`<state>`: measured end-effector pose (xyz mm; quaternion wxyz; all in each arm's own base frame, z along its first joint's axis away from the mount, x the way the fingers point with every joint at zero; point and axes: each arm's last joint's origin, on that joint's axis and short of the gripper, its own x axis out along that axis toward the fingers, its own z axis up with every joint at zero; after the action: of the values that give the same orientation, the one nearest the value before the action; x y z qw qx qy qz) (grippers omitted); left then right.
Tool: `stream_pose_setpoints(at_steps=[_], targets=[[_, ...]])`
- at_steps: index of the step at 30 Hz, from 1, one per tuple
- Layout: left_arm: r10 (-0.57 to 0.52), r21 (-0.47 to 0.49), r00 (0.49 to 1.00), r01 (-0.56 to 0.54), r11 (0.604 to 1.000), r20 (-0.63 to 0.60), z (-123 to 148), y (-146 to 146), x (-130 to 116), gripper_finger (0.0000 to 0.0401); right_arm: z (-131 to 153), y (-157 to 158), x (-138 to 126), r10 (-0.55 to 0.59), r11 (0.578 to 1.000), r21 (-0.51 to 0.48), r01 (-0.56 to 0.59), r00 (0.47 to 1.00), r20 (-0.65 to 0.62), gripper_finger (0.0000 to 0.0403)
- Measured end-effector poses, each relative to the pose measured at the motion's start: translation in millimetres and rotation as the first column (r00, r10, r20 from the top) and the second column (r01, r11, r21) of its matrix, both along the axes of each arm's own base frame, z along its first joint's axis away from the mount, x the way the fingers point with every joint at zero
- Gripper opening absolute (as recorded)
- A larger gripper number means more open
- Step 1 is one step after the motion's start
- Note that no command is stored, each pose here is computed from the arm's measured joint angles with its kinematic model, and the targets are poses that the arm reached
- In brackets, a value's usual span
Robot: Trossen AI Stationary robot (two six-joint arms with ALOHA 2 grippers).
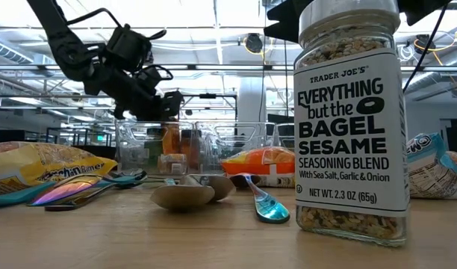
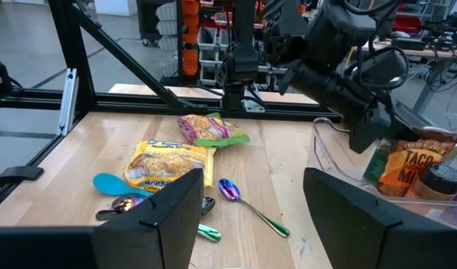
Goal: Pick & Place Food Item
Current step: Put the orange seasoning pack into the left transparent bin
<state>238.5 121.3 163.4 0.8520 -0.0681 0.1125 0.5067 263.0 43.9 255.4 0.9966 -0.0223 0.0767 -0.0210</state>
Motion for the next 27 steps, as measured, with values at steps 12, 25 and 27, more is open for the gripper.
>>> stream_pose_setpoints(at_steps=[12,25,27], targets=[[-0.031,-0.021,0.999,0.031,0.999,-0.024,-2.7,0.3,-0.5,0.0006,-0.1,0.0,0.1,0.000,1.000,0.000,0.000,1.000,0.000,0.0224],[-0.027,-0.043,0.998,0.025,0.999,-0.049,-5.9,0.1,-1.8,0.0023,-0.1,0.0,0.1,0.000,1.000,0.000,0.000,1.000,0.000,0.0224],[-0.028,-0.039,0.998,0.026,0.999,-0.048,-5.4,0.2,-1.7,0.0024,-0.1,0.0,0.0,0.000,1.000,0.000,0.000,1.000,-0.001,0.0224]])
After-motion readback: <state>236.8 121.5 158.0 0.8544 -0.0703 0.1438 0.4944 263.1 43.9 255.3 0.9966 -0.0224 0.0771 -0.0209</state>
